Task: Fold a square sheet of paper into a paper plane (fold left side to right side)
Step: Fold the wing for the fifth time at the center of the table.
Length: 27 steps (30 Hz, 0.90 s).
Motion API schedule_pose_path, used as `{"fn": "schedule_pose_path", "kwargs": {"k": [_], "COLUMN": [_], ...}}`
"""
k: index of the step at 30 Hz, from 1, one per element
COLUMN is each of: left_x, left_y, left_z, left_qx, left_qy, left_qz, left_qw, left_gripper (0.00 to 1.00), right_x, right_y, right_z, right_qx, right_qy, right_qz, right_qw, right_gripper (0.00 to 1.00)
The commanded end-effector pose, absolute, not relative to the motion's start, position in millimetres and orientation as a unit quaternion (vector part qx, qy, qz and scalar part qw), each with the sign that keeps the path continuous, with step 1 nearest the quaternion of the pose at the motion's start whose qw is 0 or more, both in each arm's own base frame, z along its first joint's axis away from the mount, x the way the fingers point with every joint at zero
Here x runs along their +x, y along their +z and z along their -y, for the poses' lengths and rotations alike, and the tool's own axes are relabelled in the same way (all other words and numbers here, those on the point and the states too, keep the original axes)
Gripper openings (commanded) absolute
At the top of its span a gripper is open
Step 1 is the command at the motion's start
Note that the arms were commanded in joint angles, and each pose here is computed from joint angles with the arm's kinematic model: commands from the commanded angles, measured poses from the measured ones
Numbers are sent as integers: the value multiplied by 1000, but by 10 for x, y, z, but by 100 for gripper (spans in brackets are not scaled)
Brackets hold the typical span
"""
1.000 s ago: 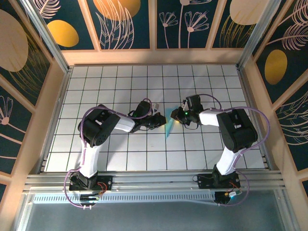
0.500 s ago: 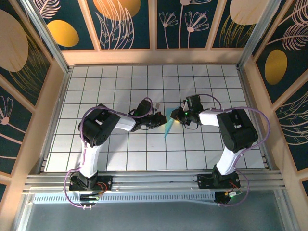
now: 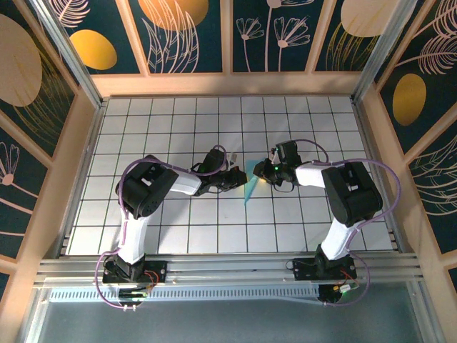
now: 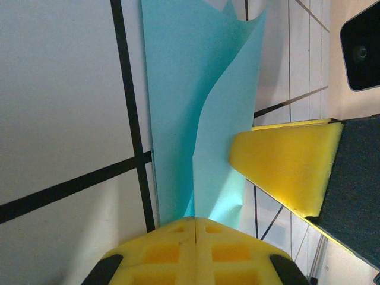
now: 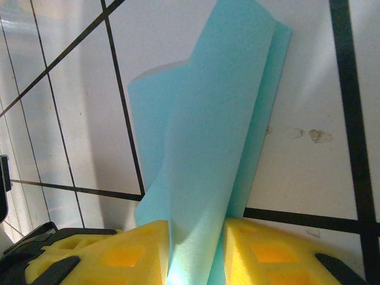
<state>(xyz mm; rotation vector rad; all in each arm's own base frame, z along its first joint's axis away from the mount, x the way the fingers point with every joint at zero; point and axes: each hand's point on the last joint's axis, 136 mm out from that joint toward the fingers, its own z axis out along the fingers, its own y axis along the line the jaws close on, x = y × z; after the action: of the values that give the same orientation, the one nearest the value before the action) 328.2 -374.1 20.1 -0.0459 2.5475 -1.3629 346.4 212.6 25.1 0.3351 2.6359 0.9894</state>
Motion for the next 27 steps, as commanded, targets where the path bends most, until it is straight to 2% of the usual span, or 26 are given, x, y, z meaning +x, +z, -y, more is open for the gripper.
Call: {"fn": "schedule_pose_path", "kwargs": {"k": [1, 17, 19, 24, 27], "left_x": [3204, 3191, 3197, 3198, 3192], "left_y": [-49, -114, -113, -108, -121], "left_z": [3568, 3560, 3547, 3538, 3528], "left_qx": [-30, -33, -35, -37, -40], "left_qy": [-424, -420, -418, -416, -415], "left_qz": [-897, -900, -900, -900, -901], "left_qw": [121, 117, 119, 121, 120], "left_gripper": [3, 3, 3, 2, 2], "right_x": [3467, 3451, 3466, 3481, 3492], "right_y": [293, 424, 490, 555, 521], "right_z": [-2073, -1947, -1936, -2047, -2103], "right_qx": [113, 120, 115, 95, 92], "right_qy": [333, 325, 326, 347, 354], "right_qz": [-921, -920, -918, -914, -913], "right_qw": [167, 185, 193, 187, 181], "right_gripper": [30, 30, 27, 12, 8]}}
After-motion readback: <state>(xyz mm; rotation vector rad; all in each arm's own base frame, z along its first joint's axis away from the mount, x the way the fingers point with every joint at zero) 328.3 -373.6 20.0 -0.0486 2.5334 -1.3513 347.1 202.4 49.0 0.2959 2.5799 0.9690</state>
